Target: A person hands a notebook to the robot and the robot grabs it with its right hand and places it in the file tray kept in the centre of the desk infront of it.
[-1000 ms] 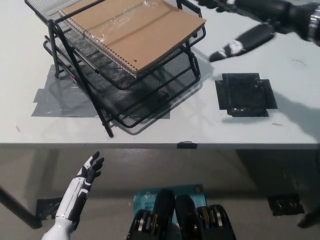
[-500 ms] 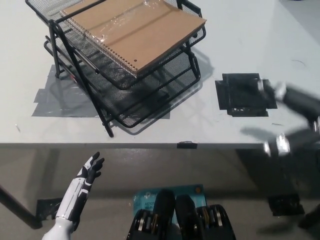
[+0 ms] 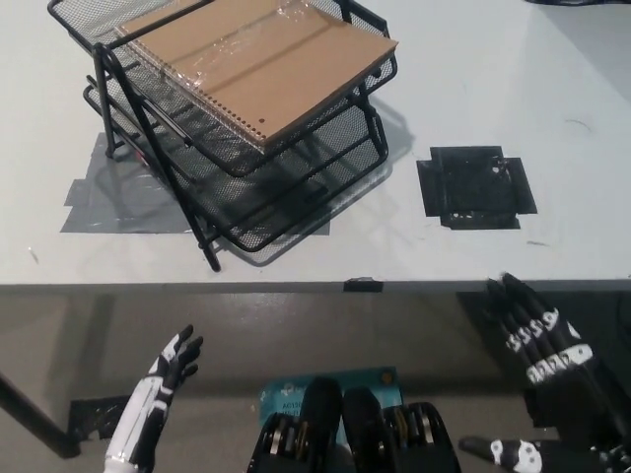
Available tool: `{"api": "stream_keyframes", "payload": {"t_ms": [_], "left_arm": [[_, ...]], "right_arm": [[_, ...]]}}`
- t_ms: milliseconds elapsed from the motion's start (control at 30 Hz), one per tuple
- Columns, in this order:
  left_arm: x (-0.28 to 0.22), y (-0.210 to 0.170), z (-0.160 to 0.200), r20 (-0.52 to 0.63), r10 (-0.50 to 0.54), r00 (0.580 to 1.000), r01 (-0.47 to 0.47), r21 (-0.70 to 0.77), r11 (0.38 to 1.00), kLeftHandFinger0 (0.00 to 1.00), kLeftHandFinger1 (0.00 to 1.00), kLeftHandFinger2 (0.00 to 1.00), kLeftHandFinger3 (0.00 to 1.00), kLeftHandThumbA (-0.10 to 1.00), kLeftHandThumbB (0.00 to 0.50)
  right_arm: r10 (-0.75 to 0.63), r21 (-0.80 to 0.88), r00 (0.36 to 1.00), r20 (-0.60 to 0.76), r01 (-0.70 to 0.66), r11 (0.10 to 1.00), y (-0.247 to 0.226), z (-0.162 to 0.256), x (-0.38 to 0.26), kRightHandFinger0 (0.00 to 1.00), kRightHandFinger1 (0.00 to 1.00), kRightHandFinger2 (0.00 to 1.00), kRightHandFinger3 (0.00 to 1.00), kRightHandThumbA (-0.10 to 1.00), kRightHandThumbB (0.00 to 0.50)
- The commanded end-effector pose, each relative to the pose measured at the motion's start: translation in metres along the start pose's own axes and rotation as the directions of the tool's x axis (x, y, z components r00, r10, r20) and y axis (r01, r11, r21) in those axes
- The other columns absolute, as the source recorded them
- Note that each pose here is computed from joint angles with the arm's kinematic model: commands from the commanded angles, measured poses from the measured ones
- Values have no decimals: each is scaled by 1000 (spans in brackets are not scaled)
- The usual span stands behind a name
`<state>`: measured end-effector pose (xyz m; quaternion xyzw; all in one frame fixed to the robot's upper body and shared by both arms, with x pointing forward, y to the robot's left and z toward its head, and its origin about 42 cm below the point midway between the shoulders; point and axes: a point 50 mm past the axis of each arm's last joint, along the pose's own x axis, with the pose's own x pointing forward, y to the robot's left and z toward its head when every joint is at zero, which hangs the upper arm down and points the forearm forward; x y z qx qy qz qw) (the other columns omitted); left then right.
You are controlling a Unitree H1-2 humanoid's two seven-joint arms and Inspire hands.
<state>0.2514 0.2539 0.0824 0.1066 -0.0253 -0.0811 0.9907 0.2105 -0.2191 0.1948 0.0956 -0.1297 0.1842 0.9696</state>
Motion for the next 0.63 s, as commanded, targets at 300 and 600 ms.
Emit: {"api": "stream_keyframes", "payload": {"t_ms": [300,600], "left_arm": [[-19,-3,7,89,-26,996,29,-29,999,1000,1000,1000,1000,1000,128],[-27,-4,3,80,-26,996,29,-34,999,1000,1000,1000,1000,1000,110]], "right_arm": [[-292,87,952,-94,300,950,5,-81,-23,1000,1000,1000,1000,1000,385],[-271,59,954,-127,280,958,7,-87,-27,1000,1000,1000,1000,1000,351]]}}
